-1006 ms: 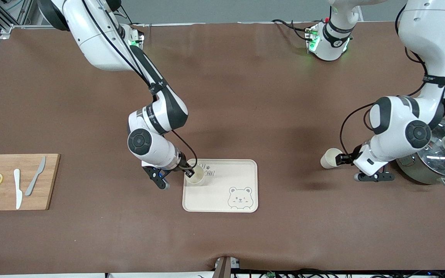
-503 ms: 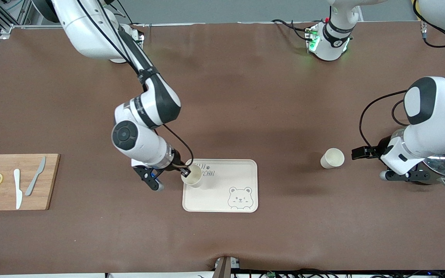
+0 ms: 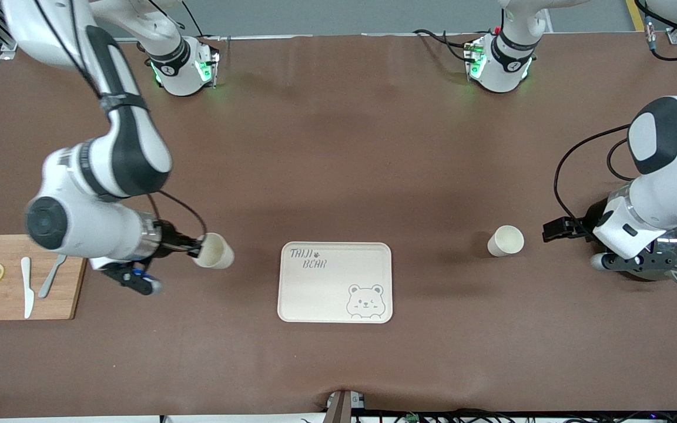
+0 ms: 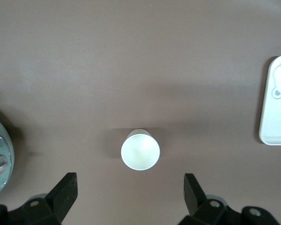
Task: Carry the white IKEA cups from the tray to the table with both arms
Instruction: 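Place the cup near the cutting board with the right gripper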
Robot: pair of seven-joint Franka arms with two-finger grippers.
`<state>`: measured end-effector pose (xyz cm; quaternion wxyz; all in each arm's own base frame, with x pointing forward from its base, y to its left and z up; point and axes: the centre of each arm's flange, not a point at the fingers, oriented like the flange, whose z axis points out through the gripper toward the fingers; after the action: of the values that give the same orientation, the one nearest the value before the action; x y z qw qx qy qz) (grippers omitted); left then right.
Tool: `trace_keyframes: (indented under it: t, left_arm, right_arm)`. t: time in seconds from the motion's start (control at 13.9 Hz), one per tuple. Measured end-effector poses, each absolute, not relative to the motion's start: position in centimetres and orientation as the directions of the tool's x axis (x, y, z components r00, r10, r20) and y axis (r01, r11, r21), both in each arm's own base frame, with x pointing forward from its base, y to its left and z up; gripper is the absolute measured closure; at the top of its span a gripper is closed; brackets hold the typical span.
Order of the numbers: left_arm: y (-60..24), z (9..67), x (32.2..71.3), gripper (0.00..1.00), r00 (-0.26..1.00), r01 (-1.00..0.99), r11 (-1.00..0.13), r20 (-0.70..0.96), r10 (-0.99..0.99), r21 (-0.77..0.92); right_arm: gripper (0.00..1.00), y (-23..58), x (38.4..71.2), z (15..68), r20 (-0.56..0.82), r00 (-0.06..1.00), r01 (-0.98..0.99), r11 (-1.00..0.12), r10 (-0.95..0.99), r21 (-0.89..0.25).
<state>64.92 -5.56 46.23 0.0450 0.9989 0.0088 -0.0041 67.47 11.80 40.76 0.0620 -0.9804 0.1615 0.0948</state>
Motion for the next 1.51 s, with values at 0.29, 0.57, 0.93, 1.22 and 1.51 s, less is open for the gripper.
trace_keyframes:
  t: [0.29, 0.57, 0.93, 1.22, 1.51]
  left_arm:
    - [-5.9, 48.1, 64.3, 0.00, 1.000, 0.025, -0.996, -0.004, 0.024, 0.088]
    - [-5.3, 51.2, 63.3, 0.00, 0.999, 0.031, -0.996, 0.018, 0.032, 0.081]
    - [-1.4, 54.6, 62.7, 0.00, 0.998, 0.070, -0.997, 0.006, 0.070, 0.028]
    - [-0.5, 58.5, 62.1, 0.00, 0.997, 0.081, -0.996, 0.016, 0.081, 0.025]
    - [0.7, 60.5, 61.1, 0.00, 0.994, 0.102, -0.995, 0.038, 0.103, 0.021]
  right_arm:
    - [0.98, -0.4, 66.1, 40.7, -0.206, 0.961, -0.211, -0.970, -0.183, -0.123]
    - [0.98, -7.7, 63.3, 36.3, -0.265, 0.957, -0.159, -0.976, -0.116, -0.149]
    - [0.98, -11.4, 60.0, 30.3, -0.300, 0.951, -0.119, -0.981, -0.069, -0.152]
    - [0.98, -12.6, 58.1, 26.2, -0.258, 0.964, -0.083, -0.993, -0.058, -0.088]
    - [0.98, -12.4, 57.0, 24.4, -0.260, 0.964, -0.074, -0.994, -0.050, -0.084]
